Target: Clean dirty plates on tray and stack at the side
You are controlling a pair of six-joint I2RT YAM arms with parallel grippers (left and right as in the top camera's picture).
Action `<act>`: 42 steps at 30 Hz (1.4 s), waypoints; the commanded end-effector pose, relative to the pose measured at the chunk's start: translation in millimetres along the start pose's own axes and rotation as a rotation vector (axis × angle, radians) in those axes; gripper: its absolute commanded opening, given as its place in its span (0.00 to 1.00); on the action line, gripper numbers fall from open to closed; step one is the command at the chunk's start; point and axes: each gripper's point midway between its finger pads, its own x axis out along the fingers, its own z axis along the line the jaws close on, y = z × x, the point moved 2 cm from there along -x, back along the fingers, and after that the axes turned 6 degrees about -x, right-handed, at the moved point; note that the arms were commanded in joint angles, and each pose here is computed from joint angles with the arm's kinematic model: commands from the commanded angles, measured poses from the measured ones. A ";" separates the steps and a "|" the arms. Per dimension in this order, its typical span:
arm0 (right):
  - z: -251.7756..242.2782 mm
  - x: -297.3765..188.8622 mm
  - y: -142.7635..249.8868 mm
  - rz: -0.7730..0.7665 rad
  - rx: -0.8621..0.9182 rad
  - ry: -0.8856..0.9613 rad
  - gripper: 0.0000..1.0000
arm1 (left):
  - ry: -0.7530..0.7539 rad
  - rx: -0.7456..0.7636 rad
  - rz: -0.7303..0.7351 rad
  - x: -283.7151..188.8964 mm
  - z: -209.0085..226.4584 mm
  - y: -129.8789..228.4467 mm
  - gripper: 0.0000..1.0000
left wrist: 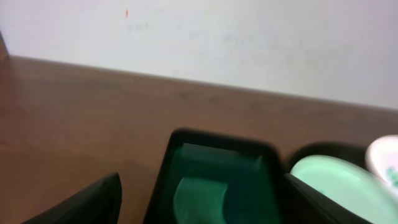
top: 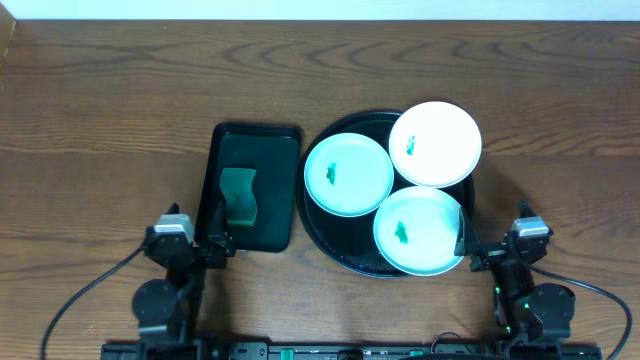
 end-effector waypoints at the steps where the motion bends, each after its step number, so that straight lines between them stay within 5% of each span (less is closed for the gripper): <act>1: 4.0 -9.6 -45.8 -0.058 0.047 -0.031 0.99 | 0.054 -0.038 -0.087 -20.8 -25.7 -70.4 0.81; 7: 0.5 -11.2 -105.8 -0.005 0.054 -0.033 0.99 | 0.075 -0.051 0.026 -27.5 -52.2 -137.0 0.81; 14: -3.4 10.0 -155.0 0.298 0.098 -0.056 0.99 | 0.024 -0.098 0.311 -16.2 -67.8 -184.4 0.80; 21: -1.1 29.1 -157.3 0.704 0.169 -0.099 0.99 | -0.081 -0.154 0.647 -3.0 -61.9 -171.7 0.80; 27: 30.1 53.2 -136.5 0.851 0.295 -0.314 0.99 | -0.127 -0.183 0.802 14.1 -52.8 -144.2 0.81; 30: 40.1 59.8 -119.7 0.919 0.342 -0.372 0.69 | -0.149 -0.195 0.874 16.1 -49.2 -131.6 0.81; 42: 74.6 90.5 -57.1 1.128 0.194 -0.381 0.40 | -0.208 -0.228 1.066 25.6 -36.5 -87.6 0.53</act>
